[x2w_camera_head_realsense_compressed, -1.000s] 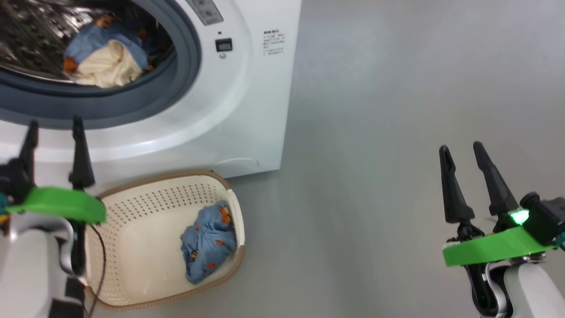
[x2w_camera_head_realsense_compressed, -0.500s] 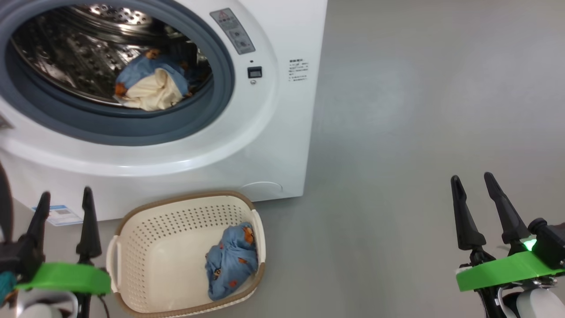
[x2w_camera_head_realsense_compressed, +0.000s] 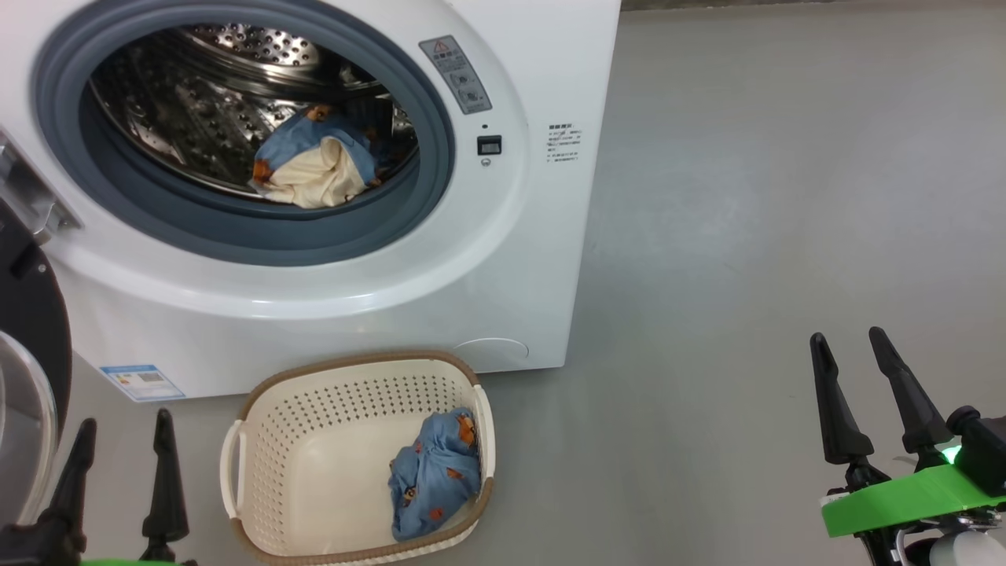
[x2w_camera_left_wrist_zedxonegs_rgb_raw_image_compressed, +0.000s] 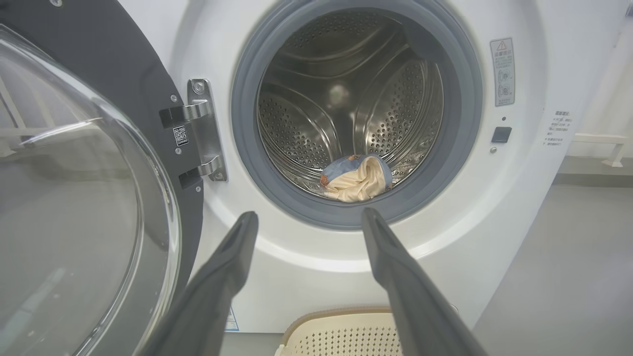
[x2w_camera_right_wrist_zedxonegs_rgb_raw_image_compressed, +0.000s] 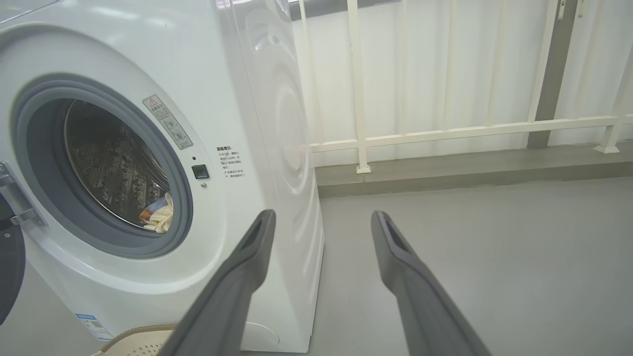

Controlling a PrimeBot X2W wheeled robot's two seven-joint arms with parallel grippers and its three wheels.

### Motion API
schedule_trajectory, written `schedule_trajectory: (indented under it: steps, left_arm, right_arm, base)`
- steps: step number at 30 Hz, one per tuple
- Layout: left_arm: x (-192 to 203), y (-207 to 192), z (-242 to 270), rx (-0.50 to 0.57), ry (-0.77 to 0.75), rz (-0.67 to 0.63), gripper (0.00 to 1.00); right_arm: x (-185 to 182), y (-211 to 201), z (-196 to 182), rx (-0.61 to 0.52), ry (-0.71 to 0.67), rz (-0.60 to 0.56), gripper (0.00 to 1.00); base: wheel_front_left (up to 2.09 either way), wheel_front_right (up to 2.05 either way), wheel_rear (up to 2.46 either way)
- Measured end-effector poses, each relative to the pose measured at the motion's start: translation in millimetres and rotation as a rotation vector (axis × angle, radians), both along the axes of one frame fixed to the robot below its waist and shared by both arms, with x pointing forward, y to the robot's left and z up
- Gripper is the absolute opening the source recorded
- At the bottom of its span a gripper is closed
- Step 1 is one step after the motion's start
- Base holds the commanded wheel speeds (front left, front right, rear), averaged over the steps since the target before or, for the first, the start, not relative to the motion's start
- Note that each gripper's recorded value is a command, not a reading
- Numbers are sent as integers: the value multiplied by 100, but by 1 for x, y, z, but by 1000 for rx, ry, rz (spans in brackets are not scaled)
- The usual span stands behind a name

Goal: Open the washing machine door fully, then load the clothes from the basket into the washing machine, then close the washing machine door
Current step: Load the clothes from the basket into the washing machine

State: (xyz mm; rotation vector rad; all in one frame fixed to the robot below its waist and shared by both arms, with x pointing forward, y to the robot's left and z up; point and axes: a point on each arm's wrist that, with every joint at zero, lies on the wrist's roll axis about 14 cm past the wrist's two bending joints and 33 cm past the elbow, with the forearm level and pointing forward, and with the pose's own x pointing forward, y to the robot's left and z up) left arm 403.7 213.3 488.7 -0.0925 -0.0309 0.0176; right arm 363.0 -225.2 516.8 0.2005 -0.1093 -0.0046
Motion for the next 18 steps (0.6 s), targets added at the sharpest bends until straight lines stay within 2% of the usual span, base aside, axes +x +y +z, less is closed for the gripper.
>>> schedule_trajectory:
  steps: [18]
  left_arm:
    - [-5,2,-6,4,12,18,100]
  right_arm:
    - [2,-2,-5,-4,16,-6,100]
  base:
    - [0,0,0]
